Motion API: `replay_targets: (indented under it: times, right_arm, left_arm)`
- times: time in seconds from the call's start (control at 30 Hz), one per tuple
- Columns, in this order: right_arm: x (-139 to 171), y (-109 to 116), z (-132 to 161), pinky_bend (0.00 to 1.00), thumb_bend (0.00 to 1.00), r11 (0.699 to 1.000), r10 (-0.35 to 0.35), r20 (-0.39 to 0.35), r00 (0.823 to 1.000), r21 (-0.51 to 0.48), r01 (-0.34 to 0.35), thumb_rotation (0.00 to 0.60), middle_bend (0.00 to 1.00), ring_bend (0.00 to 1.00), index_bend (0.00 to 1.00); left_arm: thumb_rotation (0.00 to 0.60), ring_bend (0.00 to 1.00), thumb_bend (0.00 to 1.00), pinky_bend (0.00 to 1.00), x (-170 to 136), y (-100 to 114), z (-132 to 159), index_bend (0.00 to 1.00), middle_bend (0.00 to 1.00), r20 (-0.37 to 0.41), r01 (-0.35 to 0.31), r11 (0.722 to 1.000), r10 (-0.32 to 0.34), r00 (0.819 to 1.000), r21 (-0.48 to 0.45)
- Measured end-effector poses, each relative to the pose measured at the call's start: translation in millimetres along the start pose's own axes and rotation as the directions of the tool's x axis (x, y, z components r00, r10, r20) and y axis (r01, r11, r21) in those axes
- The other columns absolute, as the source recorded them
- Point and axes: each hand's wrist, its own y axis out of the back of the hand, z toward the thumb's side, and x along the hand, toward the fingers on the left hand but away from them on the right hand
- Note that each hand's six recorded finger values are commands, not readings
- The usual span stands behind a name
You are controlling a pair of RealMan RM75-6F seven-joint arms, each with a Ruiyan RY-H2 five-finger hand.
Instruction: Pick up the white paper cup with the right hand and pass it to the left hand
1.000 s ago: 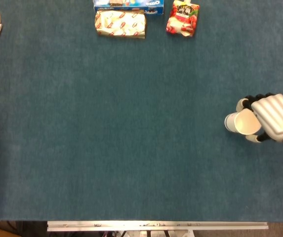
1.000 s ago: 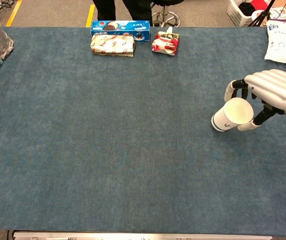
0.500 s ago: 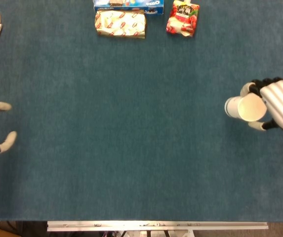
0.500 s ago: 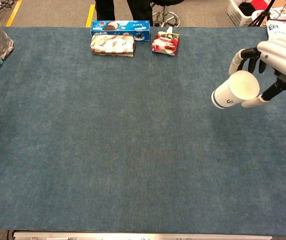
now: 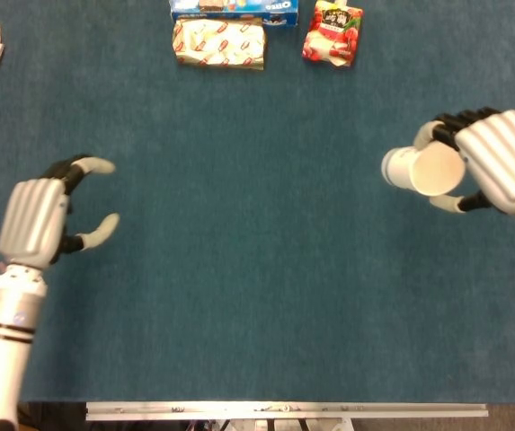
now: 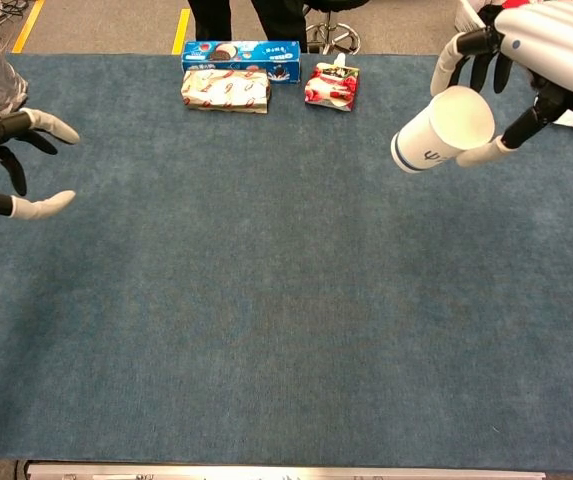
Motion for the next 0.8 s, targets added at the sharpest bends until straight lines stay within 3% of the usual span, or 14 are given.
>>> replay_targets:
  times: [0.37, 0.6, 0.8]
  right_arm:
    - [-13, 18, 26, 0.46, 0.00, 1.000, -0.020, -0.069, 0.997, -0.009, 0.020, 0.600, 0.45, 0.44, 0.45]
    - [-21, 21, 39, 0.46, 0.00, 0.999, -0.011, -0.102, 0.995, -0.037, 0.007, 0.600, 0.45, 0.44, 0.45]
    - [-26, 20, 46, 0.46, 0.00, 0.998, 0.009, -0.118, 0.993, -0.065, -0.016, 0.600, 0.45, 0.44, 0.45]
  left_arm:
    - [0.600, 0.23, 0.11, 0.50, 19, -21, 28, 0.20, 0.15, 0.010, 0.118, 0.980, -0.118, 0.993, -0.158]
    - [0.600, 0.15, 0.10, 0.41, 34, -36, 47, 0.16, 0.08, 0.025, 0.198, 0.933, -0.200, 0.979, -0.299]
    - [0.600, 0.14, 0.10, 0.39, 47, -45, 66, 0.15, 0.08, 0.060, 0.198, 0.896, -0.190, 0.980, -0.398]
